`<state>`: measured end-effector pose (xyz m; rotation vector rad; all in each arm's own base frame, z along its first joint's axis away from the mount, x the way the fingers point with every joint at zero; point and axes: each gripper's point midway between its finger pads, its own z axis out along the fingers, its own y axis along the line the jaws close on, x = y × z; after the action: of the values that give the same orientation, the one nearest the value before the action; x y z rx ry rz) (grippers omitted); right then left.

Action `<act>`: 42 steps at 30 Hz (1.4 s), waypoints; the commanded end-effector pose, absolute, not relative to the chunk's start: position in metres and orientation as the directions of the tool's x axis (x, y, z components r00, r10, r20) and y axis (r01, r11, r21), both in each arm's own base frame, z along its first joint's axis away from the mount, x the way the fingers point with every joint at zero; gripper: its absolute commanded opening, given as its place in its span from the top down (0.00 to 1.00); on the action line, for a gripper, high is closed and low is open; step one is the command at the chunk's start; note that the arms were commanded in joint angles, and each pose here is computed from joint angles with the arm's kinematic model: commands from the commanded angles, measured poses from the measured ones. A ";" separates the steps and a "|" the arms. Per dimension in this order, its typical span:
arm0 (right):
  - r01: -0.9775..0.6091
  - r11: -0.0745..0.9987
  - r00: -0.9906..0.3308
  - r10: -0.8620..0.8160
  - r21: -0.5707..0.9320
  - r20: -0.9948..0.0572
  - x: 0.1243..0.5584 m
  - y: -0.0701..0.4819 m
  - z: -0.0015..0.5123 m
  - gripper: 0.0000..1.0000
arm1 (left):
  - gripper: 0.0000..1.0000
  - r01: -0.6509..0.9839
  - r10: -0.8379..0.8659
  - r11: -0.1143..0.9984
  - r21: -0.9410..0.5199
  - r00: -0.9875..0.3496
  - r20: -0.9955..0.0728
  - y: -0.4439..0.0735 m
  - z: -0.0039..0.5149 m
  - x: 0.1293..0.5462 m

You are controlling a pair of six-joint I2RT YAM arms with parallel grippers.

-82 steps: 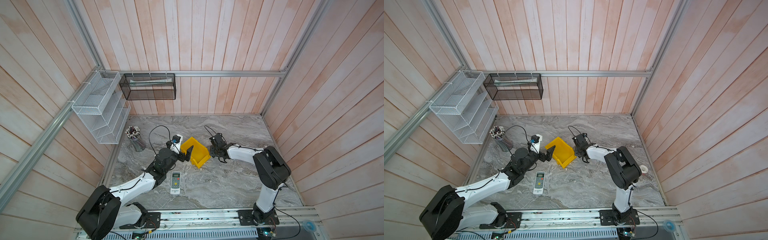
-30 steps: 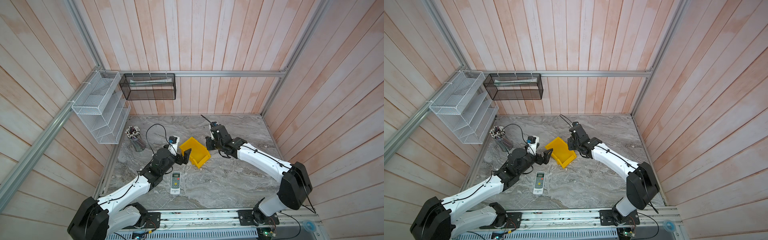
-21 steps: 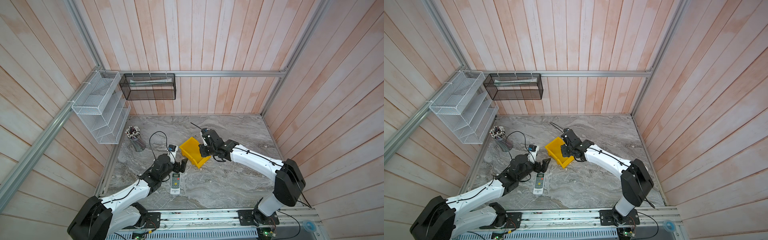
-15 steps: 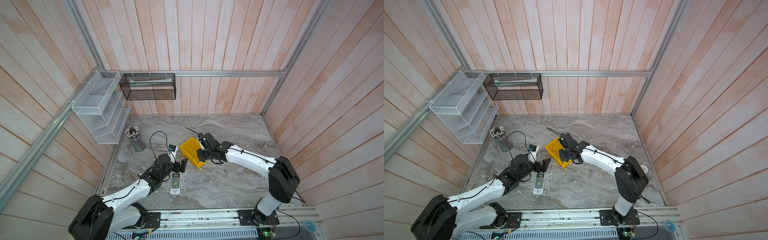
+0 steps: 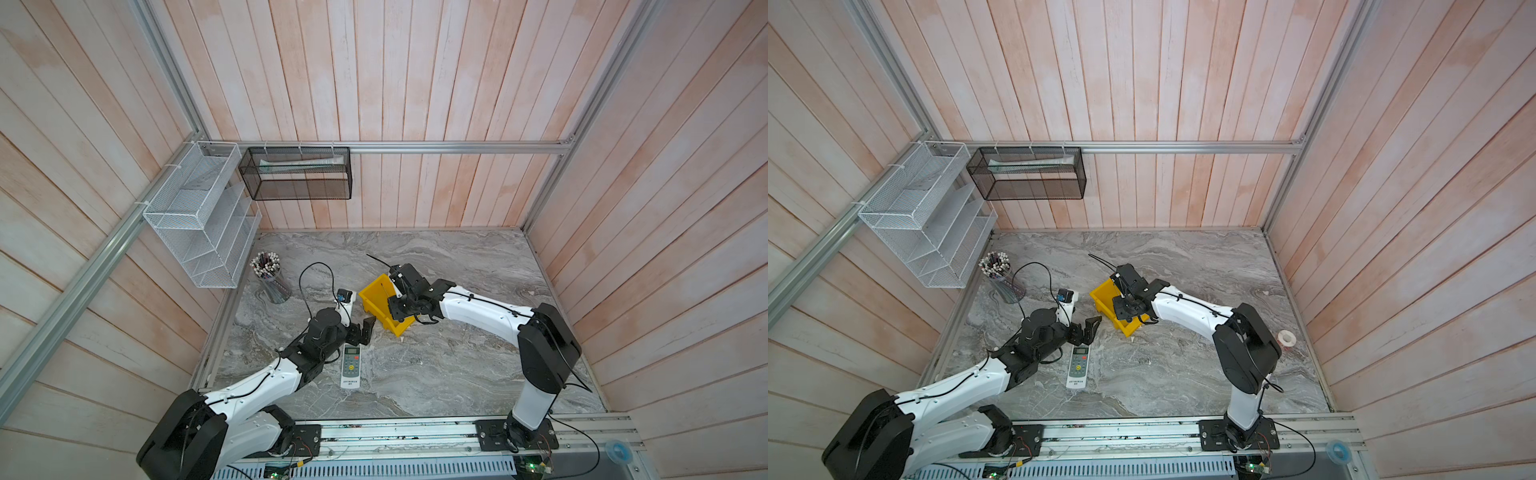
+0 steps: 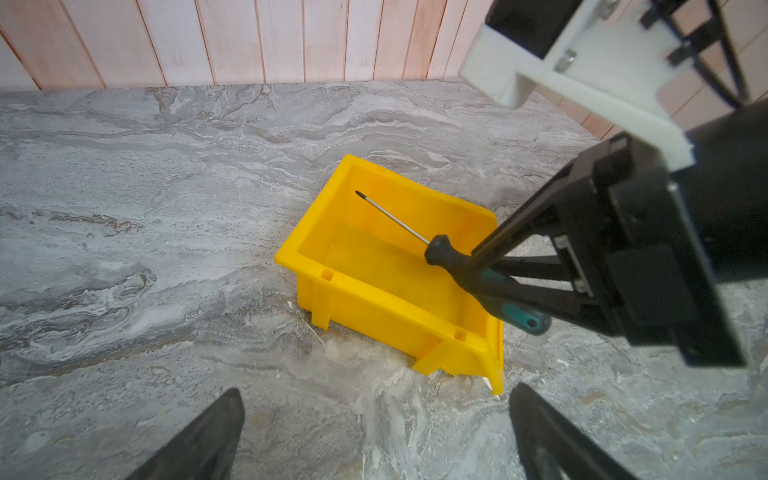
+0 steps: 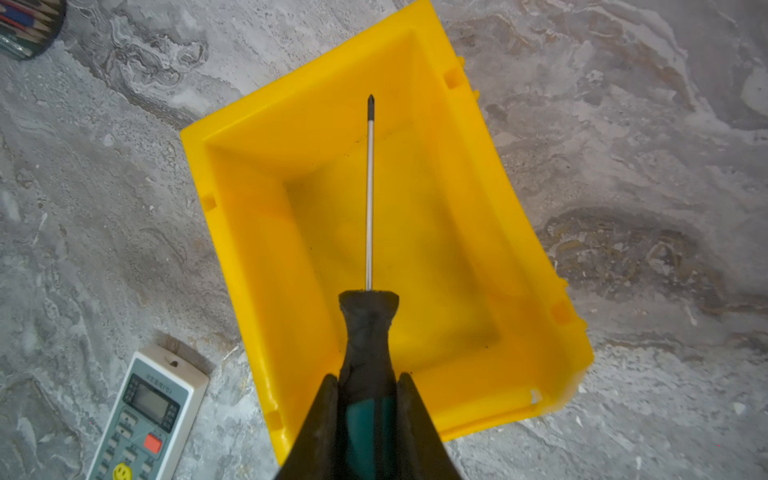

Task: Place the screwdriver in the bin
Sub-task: 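Lift the screwdriver with the right gripper and carry it over the yellow bin, then lower the screwdriver into the bin and open the right gripper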

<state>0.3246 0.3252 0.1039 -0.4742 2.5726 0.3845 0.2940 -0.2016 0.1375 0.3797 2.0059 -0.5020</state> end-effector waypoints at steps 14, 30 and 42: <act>-0.241 0.927 -0.833 -0.045 0.288 -0.552 0.363 0.333 0.101 0.81 | 0.00 0.471 0.022 0.859 -0.200 -0.423 -0.906 -0.203 0.153 0.296; -0.102 0.943 -0.819 0.101 0.315 -0.565 0.367 0.331 0.082 0.78 | 0.00 0.473 0.017 0.857 -0.204 -0.423 -0.906 -0.203 0.153 0.296; -0.070 0.940 -0.835 0.128 0.333 -0.536 0.361 0.334 0.053 0.73 | 0.00 0.473 0.015 0.856 -0.207 -0.423 -0.906 -0.203 0.153 0.296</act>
<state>0.3599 0.3301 0.0587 0.0210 2.5291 0.4578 0.2940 -0.2015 0.1426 0.3754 1.9905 -0.5075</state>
